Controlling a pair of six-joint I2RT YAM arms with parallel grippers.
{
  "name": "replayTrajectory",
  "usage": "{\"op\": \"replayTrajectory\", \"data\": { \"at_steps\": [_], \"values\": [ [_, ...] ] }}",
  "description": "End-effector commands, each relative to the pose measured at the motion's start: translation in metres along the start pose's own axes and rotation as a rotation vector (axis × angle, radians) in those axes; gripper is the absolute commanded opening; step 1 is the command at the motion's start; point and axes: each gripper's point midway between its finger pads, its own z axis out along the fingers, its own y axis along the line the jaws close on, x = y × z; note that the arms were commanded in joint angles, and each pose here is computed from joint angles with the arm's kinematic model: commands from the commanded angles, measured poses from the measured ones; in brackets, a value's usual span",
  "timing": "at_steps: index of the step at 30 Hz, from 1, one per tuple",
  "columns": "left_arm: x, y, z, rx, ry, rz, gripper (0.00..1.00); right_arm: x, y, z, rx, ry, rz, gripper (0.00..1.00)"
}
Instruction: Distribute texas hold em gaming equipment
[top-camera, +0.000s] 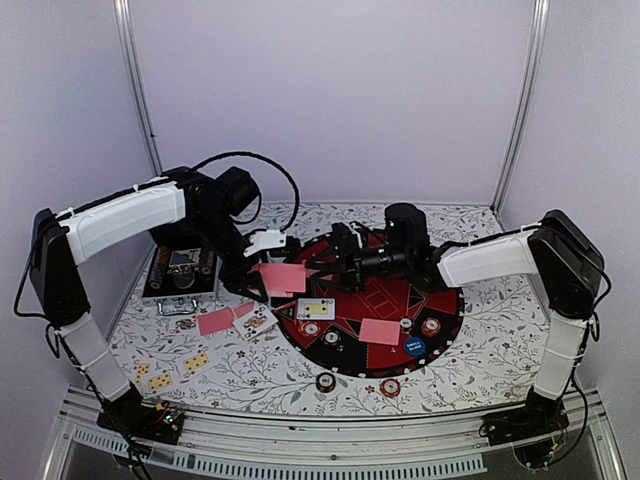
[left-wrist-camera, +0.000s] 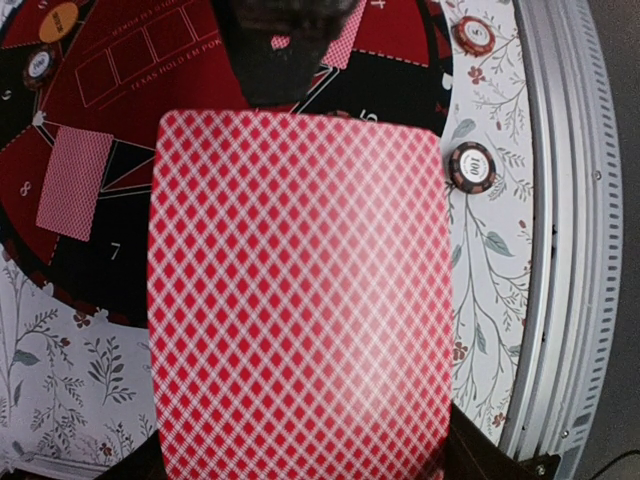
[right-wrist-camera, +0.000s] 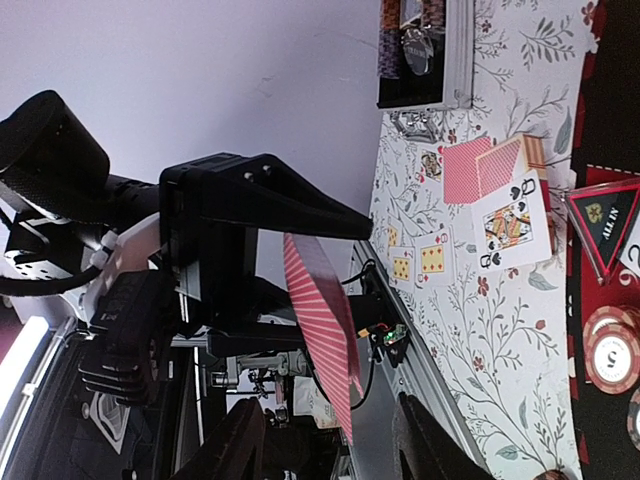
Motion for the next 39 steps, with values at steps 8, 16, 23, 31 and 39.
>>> {"op": "replayTrajectory", "data": {
  "at_steps": [8, 16, 23, 31, 39],
  "values": [
    [-0.009, 0.004, -0.009, -0.016, -0.031, 0.006, 0.35, 0.006, 0.013, 0.027, -0.067, 0.078, -0.021, 0.37],
    [-0.009, 0.004, -0.010, -0.018, -0.030, 0.005, 0.35, 0.007, 0.018, 0.023, -0.092, 0.082, -0.029, 0.02],
    [-0.006, 0.003, -0.008, -0.014, -0.019, 0.001, 0.35, -0.010, 0.018, -0.011, -0.088, 0.016, -0.019, 0.00],
    [-0.003, 0.003, -0.007, -0.012, -0.010, 0.000, 0.34, -0.037, -0.005, -0.065, -0.033, -0.087, 0.000, 0.00],
    [-0.001, 0.001, -0.006, -0.007, -0.007, -0.006, 0.34, -0.078, -0.039, -0.065, 0.047, -0.121, 0.007, 0.00]
  ]
}}
